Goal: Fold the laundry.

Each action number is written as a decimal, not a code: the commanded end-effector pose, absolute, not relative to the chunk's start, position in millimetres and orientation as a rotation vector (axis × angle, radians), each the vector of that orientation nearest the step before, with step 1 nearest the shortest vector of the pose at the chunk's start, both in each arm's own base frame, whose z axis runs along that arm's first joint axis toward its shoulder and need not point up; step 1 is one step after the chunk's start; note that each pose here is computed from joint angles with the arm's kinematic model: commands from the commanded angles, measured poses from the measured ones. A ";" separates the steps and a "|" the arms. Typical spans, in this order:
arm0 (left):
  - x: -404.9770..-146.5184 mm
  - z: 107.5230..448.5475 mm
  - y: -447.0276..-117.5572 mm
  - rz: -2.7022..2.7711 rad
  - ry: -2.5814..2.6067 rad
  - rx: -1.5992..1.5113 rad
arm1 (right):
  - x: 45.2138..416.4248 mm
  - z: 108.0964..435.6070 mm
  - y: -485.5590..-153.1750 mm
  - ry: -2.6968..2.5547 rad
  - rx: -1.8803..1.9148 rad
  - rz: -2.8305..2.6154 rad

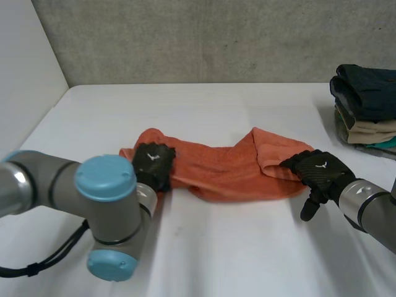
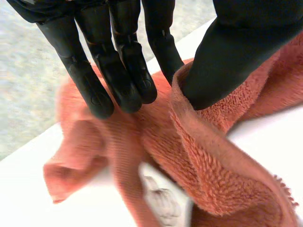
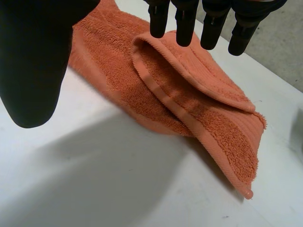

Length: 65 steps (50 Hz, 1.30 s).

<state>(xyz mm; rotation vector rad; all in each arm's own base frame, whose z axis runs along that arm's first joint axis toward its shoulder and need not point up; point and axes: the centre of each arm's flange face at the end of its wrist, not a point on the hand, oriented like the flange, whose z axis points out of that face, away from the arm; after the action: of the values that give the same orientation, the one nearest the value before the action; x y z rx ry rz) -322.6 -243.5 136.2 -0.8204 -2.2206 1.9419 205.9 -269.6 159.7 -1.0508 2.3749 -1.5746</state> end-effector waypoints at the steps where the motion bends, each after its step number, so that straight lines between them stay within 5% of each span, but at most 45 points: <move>1: -304.9 163.1 -242.9 2.021 -2.194 -0.772 | 205.7 154.8 -264.4 2.390 -1.041 -1.540; 21: -293.9 336.6 -180.9 2.296 -1.690 -0.676 | 297.0 177.2 -234.4 2.035 -0.731 -1.698; 41: -291.8 370.3 -179.7 2.380 -1.585 -0.606 | 328.5 145.1 -261.8 2.097 -0.653 -1.849; 51: -270.8 386.3 -182.9 2.452 -1.573 -0.547 | 235.6 193.3 -338.3 2.153 -0.662 -2.134; 65: -231.0 368.4 -209.2 2.430 -1.856 -0.552 | 197.0 352.6 -296.5 1.930 -0.913 -2.303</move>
<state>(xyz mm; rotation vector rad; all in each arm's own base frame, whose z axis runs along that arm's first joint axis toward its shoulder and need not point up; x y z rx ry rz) -243.5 -200.4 377.0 -0.5315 -1.7376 2.4643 207.6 -321.8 291.7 -0.8620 1.9808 -2.2651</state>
